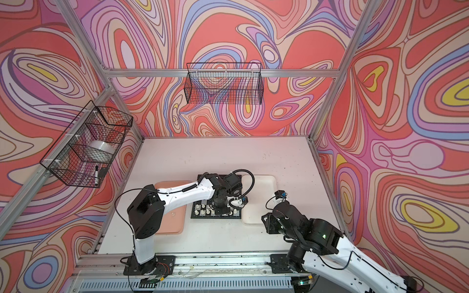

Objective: Set up the chess pieces on the board

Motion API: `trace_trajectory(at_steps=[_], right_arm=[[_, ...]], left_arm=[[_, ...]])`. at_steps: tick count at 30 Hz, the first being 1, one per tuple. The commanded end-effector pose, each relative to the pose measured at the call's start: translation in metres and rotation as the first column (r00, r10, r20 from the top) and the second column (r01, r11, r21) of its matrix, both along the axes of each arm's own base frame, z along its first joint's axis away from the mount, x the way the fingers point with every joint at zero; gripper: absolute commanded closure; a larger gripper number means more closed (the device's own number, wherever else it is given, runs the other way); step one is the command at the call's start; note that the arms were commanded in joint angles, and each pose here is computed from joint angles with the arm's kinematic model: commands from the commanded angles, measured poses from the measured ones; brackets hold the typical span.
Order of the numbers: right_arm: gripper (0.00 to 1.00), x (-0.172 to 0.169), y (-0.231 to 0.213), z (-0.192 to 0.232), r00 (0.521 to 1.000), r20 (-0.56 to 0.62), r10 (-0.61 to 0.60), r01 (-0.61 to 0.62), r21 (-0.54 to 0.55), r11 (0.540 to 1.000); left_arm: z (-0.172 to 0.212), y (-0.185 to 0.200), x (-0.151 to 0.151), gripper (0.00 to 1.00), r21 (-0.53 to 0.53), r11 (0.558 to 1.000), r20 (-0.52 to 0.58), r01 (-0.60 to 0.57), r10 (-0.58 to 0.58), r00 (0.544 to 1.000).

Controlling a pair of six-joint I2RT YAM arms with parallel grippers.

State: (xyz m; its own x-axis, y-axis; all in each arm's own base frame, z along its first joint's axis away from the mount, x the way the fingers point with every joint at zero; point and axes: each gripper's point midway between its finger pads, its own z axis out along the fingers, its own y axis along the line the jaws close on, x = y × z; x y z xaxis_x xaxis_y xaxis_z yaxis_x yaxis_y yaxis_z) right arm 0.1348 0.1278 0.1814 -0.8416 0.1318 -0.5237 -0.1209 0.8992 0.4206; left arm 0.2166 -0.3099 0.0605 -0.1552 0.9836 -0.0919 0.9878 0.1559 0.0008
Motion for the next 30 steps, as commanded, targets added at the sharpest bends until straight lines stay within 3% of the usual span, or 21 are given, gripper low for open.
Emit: trace_trajectory(at_steps=[1,18,24,30], right_arm=[[0.68,0.0014,-0.0027,0.0024,1.000,0.012,-0.014,0.014,0.003,1.000],[0.68,0.0016,-0.0034,0.0026,1.000,0.015,-0.017,0.017,0.006,1.000],[0.68,0.0014,-0.0032,0.0030,1.000,0.016,-0.016,0.015,0.008,1.000],[0.68,0.0016,-0.0037,0.0026,1.000,0.016,-0.019,0.019,0.005,1.000]], left_arm=[[-0.0018,-0.0019,-0.0004,0.90,0.011,1.000,0.007,0.017,-0.017,1.000],[-0.0064,-0.0008,-0.0007,0.89,0.025,1.000,0.008,0.019,-0.019,1.000],[-0.0032,-0.0009,-0.0008,0.83,0.021,1.000,0.014,0.022,-0.022,1.000],[0.0004,-0.0013,-0.0023,0.71,0.011,1.000,0.015,0.024,-0.024,1.000]])
